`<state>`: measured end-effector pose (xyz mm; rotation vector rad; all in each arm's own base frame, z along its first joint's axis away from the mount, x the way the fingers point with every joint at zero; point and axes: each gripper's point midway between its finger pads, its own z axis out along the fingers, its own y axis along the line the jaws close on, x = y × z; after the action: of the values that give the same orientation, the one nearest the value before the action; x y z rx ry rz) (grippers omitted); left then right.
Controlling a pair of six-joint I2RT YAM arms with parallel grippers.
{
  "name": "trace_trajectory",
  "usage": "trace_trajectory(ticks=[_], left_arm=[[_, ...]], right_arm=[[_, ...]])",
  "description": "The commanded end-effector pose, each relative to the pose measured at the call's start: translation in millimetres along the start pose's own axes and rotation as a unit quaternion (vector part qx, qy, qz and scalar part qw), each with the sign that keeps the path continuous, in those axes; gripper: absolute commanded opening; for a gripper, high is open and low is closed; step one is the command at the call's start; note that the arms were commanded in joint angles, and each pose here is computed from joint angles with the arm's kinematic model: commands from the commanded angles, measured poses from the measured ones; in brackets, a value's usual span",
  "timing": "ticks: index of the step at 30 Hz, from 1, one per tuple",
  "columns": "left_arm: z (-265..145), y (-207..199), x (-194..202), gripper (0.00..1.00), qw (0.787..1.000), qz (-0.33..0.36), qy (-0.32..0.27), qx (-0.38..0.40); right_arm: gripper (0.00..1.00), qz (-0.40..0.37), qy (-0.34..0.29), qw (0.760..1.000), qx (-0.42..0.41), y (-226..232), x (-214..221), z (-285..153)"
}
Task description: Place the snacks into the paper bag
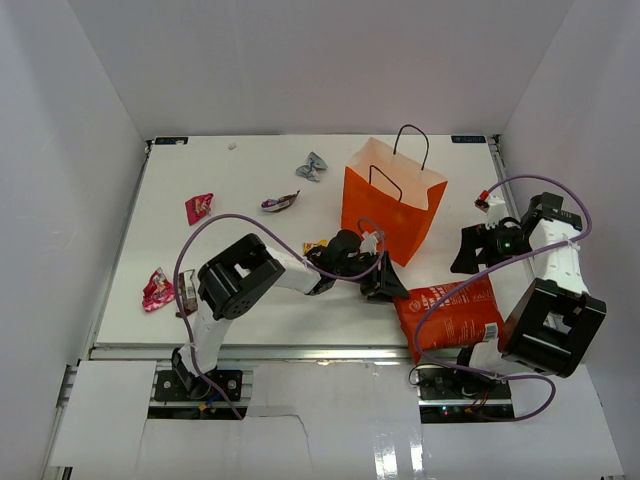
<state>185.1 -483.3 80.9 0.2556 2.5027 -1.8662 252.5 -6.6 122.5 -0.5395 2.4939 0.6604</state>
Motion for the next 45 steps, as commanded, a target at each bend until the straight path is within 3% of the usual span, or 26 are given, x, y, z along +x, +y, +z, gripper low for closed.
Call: trace_trajectory(ticks=[1, 2, 9, 12, 14, 18, 21, 24, 29, 33, 36, 39, 40, 45], left_arm=[[-0.6, -28.9, -1.8, 0.53, 0.999, 0.038, 0.005, 0.032], [-0.8, -29.5, -1.7, 0.41, 0.998, 0.045, 0.006, 0.033], [-21.8, -55.8, 0.8, 0.06, 0.993, 0.102, 0.010, 0.059], [-41.5, -62.9, 5.6, 0.00, 0.991, 0.122, 0.011, 0.046], [-49.4, -65.6, 4.1, 0.00, 0.985, 0.173, 0.006, 0.026], [-80.1, -68.4, 7.6, 0.00, 0.967, 0.245, 0.014, -0.063], [-107.3, -69.6, 6.1, 0.00, 0.937, 0.328, 0.015, -0.119], [-133.8, -70.0, 2.6, 0.00, 0.903, 0.396, 0.008, -0.164], [-179.9, -128.0, -3.3, 0.00, 0.840, 0.518, -0.045, -0.158], [-211.7, -182.7, -7.1, 0.00, 0.765, 0.624, -0.079, -0.135], [-230.1, -214.7, -9.5, 0.00, 0.727, 0.667, -0.100, -0.129], [-239.3, -228.7, -5.3, 0.00, 0.706, 0.691, -0.090, -0.124], [-244.9, -244.5, -4.1, 0.00, 0.686, 0.713, -0.095, -0.113], [-266.2, -280.8, 9.4, 0.00, 0.640, 0.756, -0.106, -0.084]], right_arm=[[0.98, -0.010, -0.019, 1.000, 0.010, -3.6, -14.3, -8.2], [0.98, -0.011, -0.020, 1.000, 0.011, -3.6, -14.9, -8.7], [0.98, -0.049, -0.044, 0.998, -0.004, 5.3, -26.7, -15.0], [0.98, -0.101, -0.071, 0.992, -0.038, 23.5, -39.8, -25.1], [0.99, -0.167, -0.077, 0.980, -0.071, 39.8, -39.9, -32.3], [0.97, -0.286, -0.132, 0.946, -0.079, 60.0, -59.8, -47.7], [0.96, -0.358, -0.156, 0.918, -0.066, 67.5, -70.8, -55.1], [0.96, -0.365, -0.179, 0.912, -0.053, 67.1, -87.8, -62.1], [0.97, -0.356, -0.206, 0.911, -0.034, 64.2, -106.4, -69.4], [0.97, -0.350, -0.230, 0.908, -0.011, 63.4, -121.5, -78.4], [0.97, -0.350, -0.242, 0.905, -0.002, 61.4, -132.1, -84.0], [0.97, -0.348, -0.245, 0.905, 0.001, 59.4, -136.9, -86.3], [0.97, -0.347, -0.246, 0.905, 0.002, 58.0, -138.1, -86.2], [0.97, -0.342, -0.248, 0.906, 0.002, 55.2, -139.0, -84.0]])
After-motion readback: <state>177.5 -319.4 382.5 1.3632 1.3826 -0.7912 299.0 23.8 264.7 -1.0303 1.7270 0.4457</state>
